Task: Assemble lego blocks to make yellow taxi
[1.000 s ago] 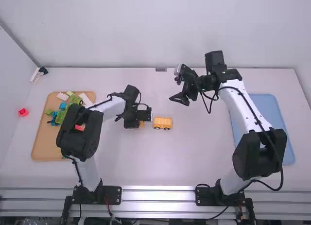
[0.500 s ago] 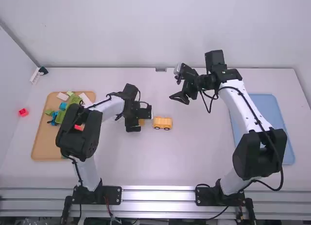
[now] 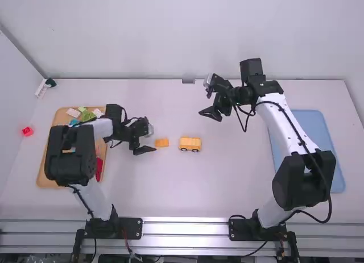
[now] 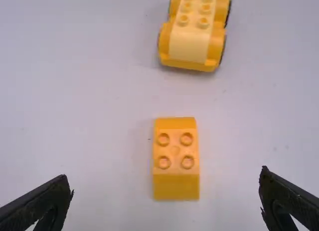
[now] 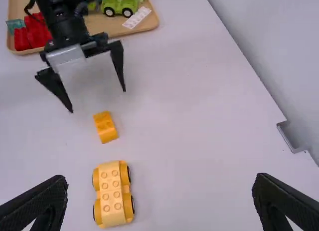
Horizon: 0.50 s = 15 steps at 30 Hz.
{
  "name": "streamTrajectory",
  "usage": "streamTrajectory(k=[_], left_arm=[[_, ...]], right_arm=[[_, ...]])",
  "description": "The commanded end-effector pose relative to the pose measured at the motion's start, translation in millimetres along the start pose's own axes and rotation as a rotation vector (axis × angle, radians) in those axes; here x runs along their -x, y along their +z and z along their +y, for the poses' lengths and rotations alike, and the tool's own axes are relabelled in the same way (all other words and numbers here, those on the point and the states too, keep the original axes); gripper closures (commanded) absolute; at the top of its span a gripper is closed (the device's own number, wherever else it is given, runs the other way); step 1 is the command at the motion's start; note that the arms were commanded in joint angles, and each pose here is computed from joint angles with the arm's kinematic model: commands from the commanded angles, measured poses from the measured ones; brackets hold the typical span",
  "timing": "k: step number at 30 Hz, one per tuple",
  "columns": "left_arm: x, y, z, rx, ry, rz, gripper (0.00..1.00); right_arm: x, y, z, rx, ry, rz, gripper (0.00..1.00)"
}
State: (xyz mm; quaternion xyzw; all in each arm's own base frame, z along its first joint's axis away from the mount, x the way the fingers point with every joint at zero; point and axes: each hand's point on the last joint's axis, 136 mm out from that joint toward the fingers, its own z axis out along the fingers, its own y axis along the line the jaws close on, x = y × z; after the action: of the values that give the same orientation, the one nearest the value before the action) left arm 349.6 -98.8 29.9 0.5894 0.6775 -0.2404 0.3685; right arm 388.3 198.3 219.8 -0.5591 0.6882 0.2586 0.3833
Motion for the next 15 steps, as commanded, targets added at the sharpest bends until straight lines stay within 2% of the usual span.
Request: streamTrajectory(k=[1, 7, 10, 12, 13, 15], left_arm=[[20.4, 0.4, -15.3, -0.018, 0.033, -0.154, 0.01], [2.4, 16.3, -2.7, 0.066, -0.002, -0.155, 0.01], [1.1, 20.5, -0.9, 0.062, -0.044, -0.210, 0.01], [1.9, 26.3, -3.7, 0.032, -0.050, -0.256, 0.01], [0.2, 28.8, -5.0, 0.021, -0.064, -0.257, 0.01], [-0.8, 29.9, -4.8, 0.021, -0.060, -0.249, 0.01]], right_arm=[[20.1, -10.7, -3.7, -0.031, -0.049, -0.033, 0.01], [17.8, -9.9, -1.5, -0.022, -0.038, -0.026, 0.01], [6.5, -5.0, 5.3, 0.002, -0.006, -0.009, 0.01], [-20.4, 9.3, 18.8, 0.046, 0.021, 0.009, 0.01], [-29.3, 17.7, 21.0, 0.048, -0.037, -0.014, 0.01], [-27.2, 21.1, 18.4, 0.037, -0.084, -0.058, 0.01]])
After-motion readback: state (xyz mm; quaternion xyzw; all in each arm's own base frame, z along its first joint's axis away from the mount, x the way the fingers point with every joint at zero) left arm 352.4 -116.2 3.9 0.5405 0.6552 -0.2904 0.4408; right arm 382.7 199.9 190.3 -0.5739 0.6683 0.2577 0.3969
